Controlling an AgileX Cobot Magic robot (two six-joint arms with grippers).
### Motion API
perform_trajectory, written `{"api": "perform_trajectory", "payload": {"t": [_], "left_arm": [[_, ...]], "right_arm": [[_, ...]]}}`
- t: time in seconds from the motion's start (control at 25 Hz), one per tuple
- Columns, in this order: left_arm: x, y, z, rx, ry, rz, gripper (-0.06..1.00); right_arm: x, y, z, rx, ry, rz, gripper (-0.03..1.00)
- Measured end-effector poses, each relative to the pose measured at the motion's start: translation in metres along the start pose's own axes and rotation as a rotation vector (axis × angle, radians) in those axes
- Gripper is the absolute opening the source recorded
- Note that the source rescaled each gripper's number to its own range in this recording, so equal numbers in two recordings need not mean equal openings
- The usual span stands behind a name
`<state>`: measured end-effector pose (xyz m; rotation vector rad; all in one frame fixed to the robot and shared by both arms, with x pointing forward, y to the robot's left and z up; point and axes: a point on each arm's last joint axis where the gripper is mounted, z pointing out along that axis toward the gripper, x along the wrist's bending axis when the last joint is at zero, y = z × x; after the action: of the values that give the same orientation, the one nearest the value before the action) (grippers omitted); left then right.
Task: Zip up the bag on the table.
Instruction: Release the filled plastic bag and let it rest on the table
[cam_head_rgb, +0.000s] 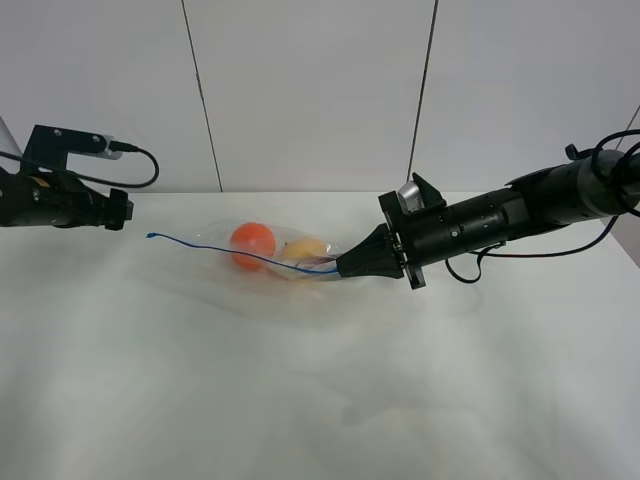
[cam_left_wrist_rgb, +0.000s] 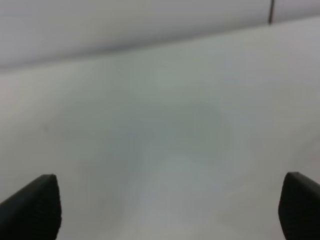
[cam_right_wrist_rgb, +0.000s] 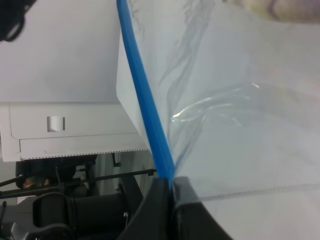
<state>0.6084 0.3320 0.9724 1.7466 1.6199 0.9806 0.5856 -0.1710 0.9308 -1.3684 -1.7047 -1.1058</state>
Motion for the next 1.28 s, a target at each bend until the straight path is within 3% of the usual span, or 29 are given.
{"api": "perform_trajectory", "payload": {"t": [0.28, 0.4, 0.8, 0.96, 1.28], "left_arm": [[-0.002, 0.053, -0.02, 0.317, -0.16, -0.102, 1.0], [-0.003, 0.068, -0.033, 0.407, -0.2, -0.154, 1.0], [-0.009, 0.062, -0.057, 0.708, -0.274, -0.186, 1.0], [-0.009, 0.06, -0.061, 0.747, -0.283, -0.182, 1.0], [-0.019, 0.079, -0.103, 0.656, -0.256, -0.127, 1.0]], "right_arm": [[0.0, 0.0, 0.0, 0.0, 0.0, 0.0, 0.0], [0.0, 0.0, 0.0, 0.001, 0.001, 0.0, 0.0], [0.0, 0.0, 0.0, 0.001, 0.001, 0.0, 0.0], [0.0, 0.0, 0.0, 0.001, 0.001, 0.0, 0.0], [0.0, 0.0, 0.0, 0.0, 0.001, 0.0, 0.0]]}}
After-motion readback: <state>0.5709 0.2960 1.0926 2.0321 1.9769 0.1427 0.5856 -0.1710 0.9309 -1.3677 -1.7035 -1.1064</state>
